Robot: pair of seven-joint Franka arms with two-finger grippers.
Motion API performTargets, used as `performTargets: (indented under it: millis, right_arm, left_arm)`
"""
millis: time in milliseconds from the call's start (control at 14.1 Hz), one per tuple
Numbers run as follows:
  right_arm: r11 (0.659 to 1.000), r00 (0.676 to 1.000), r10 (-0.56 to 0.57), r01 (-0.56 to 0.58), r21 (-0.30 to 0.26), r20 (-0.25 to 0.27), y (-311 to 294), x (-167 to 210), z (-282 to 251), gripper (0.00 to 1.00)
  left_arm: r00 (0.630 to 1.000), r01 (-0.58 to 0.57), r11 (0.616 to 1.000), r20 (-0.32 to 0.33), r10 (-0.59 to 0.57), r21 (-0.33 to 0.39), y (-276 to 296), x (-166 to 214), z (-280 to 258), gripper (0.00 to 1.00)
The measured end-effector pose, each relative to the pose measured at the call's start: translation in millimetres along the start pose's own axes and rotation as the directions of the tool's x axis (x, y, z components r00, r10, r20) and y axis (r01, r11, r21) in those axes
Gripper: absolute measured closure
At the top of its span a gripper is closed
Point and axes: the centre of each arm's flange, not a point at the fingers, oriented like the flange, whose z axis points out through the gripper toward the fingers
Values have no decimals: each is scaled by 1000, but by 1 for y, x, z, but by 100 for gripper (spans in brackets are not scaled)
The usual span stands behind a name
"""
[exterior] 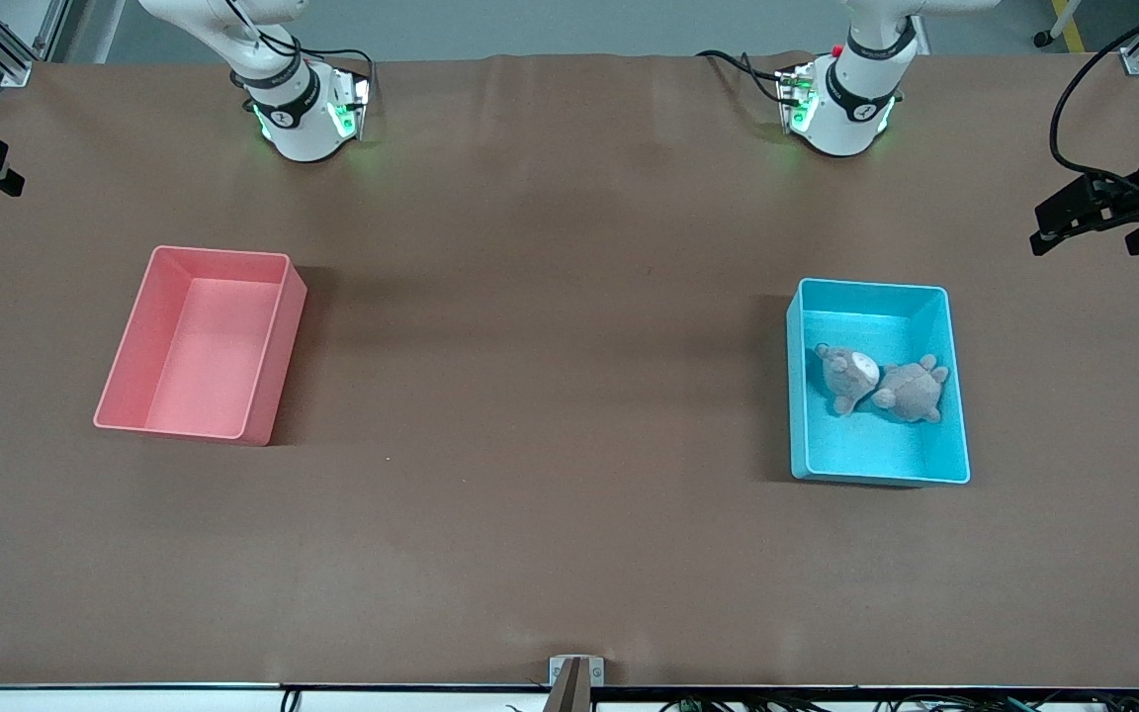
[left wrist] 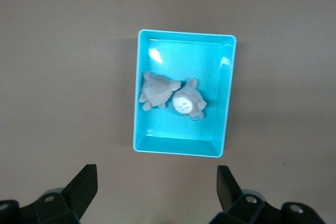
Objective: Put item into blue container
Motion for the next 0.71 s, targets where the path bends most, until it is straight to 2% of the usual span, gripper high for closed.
performTargets:
  millis: [425,708]
  right_arm:
    - [1000,1000,1,-1,1,1,0,0,0,0]
    - [1000,999,0,0,4,41,0,-5,3,0]
  left_arm:
    - [1000,-7,1000,-12,7,6,5,-3,-5,0]
    - [1000,-5,1000,-4,5,6,5,-20,-5,0]
